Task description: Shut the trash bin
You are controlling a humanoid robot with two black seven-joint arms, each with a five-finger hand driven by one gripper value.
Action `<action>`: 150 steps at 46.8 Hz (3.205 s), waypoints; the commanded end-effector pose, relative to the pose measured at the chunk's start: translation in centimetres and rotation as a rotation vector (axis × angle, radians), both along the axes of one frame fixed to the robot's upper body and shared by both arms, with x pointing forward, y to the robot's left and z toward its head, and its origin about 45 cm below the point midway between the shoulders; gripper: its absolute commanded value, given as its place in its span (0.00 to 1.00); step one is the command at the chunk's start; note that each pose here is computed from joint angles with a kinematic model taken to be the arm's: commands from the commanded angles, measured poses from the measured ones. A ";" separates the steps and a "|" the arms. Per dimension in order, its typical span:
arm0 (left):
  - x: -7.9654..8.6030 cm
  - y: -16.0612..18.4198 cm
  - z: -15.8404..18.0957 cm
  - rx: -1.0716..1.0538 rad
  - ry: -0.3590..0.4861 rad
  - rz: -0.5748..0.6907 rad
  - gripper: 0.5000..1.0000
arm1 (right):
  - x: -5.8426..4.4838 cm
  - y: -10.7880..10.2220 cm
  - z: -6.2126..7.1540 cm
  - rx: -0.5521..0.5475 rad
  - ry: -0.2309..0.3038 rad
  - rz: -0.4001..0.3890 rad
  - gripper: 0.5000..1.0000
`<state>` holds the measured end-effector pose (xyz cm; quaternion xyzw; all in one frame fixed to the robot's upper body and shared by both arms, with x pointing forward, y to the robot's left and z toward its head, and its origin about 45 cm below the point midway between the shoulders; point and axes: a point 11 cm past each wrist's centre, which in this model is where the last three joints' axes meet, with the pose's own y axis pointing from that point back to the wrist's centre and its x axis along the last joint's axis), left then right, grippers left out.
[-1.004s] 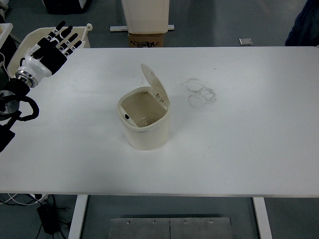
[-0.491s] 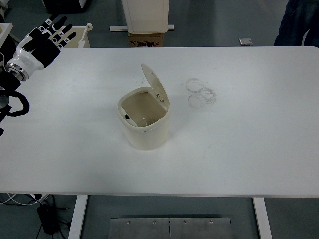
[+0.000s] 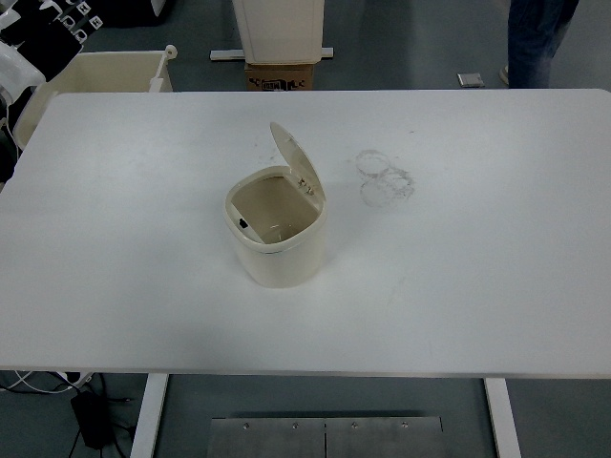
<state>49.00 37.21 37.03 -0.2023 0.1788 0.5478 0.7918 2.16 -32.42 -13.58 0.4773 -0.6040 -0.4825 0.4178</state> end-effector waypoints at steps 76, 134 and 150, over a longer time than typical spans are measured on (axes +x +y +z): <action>-5.3 -25.3 1.1 1.294 -0.283 -0.821 1.00 | 0.0 0.0 0.0 0.000 0.000 0.000 0.99; -9.9 -19.9 0.7 1.359 -0.260 -0.940 1.00 | 0.0 0.0 0.0 0.000 0.000 0.000 0.99; -10.4 -18.7 -1.6 1.341 -0.196 -0.958 1.00 | 0.0 0.0 0.0 0.000 0.000 0.000 0.99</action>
